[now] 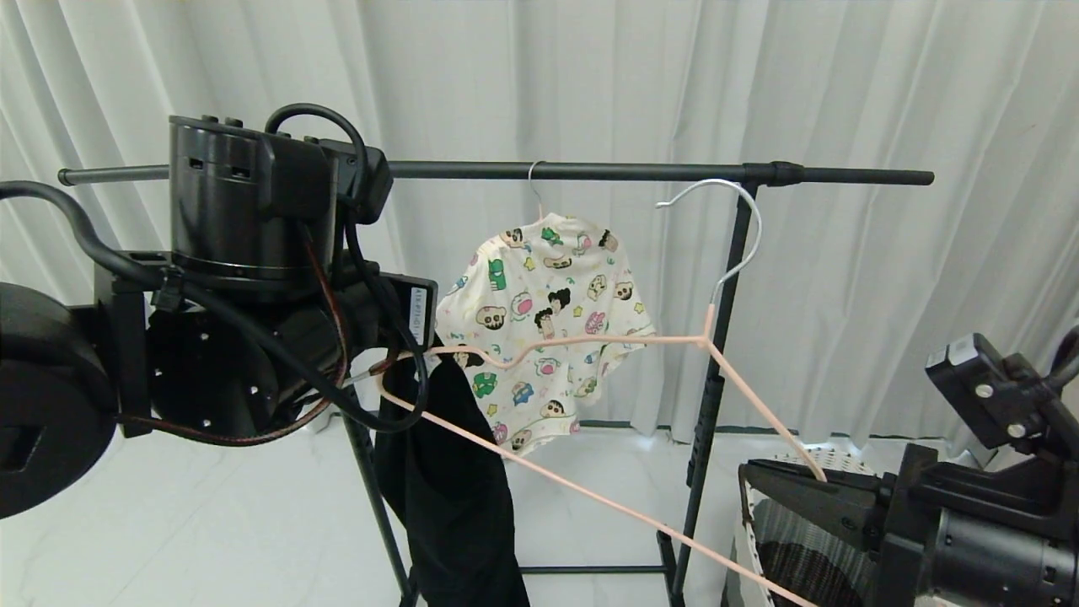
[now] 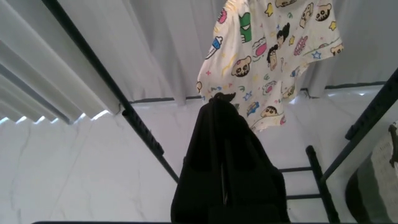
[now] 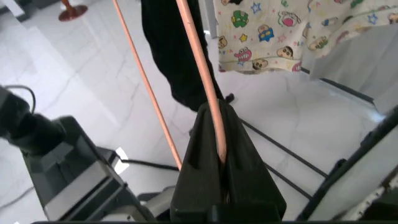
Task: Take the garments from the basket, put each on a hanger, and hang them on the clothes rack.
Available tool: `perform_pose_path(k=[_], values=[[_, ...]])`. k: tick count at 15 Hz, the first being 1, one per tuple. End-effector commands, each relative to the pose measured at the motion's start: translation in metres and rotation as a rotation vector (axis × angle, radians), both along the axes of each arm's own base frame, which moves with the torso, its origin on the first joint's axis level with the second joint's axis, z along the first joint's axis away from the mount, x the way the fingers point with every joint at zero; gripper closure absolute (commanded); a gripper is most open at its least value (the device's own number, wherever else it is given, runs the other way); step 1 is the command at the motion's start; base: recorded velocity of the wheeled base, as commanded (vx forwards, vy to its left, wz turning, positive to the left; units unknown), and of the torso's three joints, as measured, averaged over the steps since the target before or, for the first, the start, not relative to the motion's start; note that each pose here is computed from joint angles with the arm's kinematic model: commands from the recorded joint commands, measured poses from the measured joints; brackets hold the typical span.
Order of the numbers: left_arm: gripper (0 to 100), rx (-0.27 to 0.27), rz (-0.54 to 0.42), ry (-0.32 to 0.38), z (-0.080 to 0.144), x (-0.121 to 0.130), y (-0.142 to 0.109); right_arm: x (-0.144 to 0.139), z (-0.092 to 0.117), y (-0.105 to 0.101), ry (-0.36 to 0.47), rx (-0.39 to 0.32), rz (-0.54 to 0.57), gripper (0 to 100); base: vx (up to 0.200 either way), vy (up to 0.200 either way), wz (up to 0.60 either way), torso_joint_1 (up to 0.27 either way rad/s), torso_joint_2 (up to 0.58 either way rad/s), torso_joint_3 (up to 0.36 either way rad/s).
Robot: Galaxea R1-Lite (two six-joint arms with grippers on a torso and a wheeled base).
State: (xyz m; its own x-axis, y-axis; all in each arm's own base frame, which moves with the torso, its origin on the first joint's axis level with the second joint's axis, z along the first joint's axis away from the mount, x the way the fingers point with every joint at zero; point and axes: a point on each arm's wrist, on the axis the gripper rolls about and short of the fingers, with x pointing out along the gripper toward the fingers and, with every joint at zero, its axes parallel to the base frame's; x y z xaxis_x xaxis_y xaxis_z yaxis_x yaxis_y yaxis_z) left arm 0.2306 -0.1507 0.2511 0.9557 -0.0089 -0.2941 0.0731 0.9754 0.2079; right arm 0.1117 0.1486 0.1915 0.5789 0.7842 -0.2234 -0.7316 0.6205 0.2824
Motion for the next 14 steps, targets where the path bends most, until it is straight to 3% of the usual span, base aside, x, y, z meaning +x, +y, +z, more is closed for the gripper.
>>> perform_pose_path(k=[1,14], values=[[100,0.001,0.000,0.000,0.000,0.000,0.000,0.011,-0.007,0.002,0.019,-0.026,-0.038,100,0.000,0.000,0.00,0.000,0.00,0.000],[100,0.000,-0.014,-0.010,0.003,-0.003,-0.004,0.029,0.002,0.010,0.003,-0.006,-0.081,100,0.000,0.000,0.00,0.000,0.00,0.000]])
